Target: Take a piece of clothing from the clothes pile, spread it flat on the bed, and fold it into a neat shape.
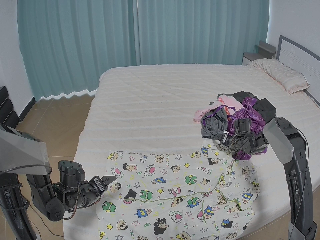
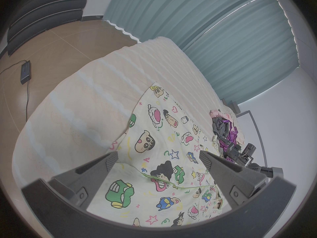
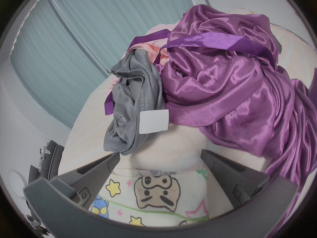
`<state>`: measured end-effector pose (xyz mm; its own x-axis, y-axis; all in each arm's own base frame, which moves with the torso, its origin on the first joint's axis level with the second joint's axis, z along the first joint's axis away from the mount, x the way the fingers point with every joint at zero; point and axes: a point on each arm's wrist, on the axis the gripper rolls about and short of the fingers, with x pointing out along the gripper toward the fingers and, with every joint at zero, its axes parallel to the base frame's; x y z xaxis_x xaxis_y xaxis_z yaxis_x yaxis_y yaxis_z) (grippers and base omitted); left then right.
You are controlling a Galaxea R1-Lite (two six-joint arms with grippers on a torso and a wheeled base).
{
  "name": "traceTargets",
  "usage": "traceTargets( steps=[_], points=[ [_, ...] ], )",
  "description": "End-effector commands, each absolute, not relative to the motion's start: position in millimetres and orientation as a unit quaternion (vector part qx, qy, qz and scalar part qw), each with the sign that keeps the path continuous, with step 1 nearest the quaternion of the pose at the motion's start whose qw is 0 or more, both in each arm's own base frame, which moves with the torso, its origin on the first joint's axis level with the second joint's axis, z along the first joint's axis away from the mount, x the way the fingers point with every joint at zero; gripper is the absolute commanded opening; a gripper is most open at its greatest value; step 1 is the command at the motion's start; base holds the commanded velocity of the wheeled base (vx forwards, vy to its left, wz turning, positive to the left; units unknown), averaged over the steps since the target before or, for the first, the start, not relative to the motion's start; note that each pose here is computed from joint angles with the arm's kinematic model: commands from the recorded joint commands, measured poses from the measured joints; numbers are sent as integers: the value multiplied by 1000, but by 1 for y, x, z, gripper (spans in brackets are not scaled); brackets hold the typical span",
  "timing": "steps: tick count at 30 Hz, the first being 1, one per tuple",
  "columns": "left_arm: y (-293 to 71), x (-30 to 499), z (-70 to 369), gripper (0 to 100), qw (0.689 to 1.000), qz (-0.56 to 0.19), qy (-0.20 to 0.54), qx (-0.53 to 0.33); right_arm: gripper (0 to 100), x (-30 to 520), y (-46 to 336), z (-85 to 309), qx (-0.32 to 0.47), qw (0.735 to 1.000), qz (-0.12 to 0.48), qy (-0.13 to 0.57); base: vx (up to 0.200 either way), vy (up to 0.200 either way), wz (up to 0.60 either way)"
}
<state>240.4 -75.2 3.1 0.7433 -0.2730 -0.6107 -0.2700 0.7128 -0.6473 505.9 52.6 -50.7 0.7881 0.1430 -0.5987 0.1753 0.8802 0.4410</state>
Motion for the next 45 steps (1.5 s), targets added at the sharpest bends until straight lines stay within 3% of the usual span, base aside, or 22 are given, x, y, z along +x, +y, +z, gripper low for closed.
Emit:
traceTargets(
  steps=[1, 8, 17, 18, 31, 45],
  points=[
    [-75, 241, 3, 100, 854, -1, 358, -378, 100, 497, 52, -42, 238, 912, -6, 334, 0, 0, 0],
    [-75, 241, 3, 100, 853, -1, 358, -379, 100, 476, 51, -30, 238, 903, 21, 356, 0, 0, 0],
    [-75, 241, 2, 100, 853, -1, 358, -379, 100, 462, 52, -43, 214, 906, 40, 362, 0, 0, 0],
    [-75, 241, 2, 100, 853, -1, 358, -379, 0, 463, 54, -43, 212, 907, 43, 360, 0, 0, 0],
    [-76, 242, 2, 100, 853, -1, 358, -379, 0, 489, 43, -20, 226, 927, 30, 299, 0, 0, 0],
    [-76, 245, 3, 100, 855, -1, 354, -380, 0, 516, 42, -23, 236, 947, -1, 220, 0, 0, 0]
  ],
)
